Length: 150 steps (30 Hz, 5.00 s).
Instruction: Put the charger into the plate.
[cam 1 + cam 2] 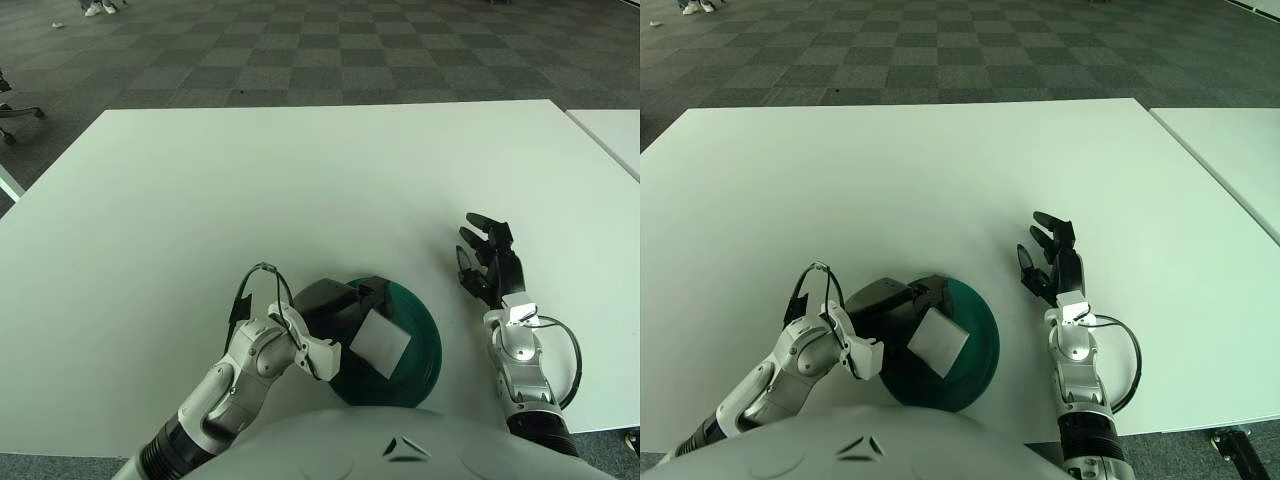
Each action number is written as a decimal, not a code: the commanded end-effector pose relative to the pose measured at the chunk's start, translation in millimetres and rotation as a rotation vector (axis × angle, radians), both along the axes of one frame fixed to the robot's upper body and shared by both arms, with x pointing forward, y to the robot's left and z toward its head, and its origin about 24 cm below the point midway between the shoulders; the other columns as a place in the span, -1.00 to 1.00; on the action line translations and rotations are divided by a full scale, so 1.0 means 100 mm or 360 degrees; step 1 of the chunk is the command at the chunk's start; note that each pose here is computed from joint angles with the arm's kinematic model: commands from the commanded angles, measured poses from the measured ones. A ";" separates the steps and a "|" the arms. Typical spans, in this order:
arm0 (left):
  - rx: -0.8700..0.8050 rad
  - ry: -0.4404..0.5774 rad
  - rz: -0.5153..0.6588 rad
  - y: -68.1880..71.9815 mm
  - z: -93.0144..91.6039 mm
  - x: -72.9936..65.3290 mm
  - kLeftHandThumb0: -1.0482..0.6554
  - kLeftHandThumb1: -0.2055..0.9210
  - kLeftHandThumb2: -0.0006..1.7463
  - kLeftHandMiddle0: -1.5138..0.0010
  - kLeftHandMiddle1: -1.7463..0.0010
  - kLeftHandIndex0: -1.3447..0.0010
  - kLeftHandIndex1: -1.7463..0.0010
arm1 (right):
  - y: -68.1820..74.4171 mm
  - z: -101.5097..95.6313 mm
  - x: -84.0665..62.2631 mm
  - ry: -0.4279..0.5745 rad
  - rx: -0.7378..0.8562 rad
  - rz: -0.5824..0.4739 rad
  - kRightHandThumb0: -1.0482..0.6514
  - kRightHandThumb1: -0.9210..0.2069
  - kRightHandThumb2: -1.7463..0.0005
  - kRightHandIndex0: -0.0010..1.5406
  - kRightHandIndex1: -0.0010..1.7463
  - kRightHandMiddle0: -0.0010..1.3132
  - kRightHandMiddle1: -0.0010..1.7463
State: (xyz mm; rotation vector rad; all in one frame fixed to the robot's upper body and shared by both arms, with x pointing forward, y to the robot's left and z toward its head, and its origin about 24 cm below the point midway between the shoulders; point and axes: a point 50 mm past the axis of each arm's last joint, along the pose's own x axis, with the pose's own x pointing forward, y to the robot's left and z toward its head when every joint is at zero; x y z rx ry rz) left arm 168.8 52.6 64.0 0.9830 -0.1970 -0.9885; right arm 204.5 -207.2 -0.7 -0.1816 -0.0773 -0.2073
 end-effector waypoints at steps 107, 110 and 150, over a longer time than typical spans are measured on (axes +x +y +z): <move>-0.1725 0.0131 0.1742 0.97 -0.27 0.16 -0.79 1.00 -0.12 0.52 0.88 0.98 0.01 | 0.16 -0.56 -0.61 0.0418 0.0060 0.0025 -0.42 -1.00 0.38 -0.52 -0.67 -1.00 -0.01; -0.1838 0.0180 0.1863 0.96 -0.37 0.03 -0.70 1.00 -0.11 0.42 0.85 0.92 -0.10 | 0.17 -0.45 -0.63 0.0348 0.0118 0.0067 -0.42 -1.00 0.39 -0.52 -0.67 -1.00 0.00; -0.1670 0.0351 0.2015 1.12 -0.58 -0.32 -0.71 1.00 0.01 0.38 0.82 0.90 -0.12 | 0.39 0.16 -0.70 0.0185 0.0318 0.0197 -0.45 -1.00 0.34 -0.53 -0.85 -1.00 -0.02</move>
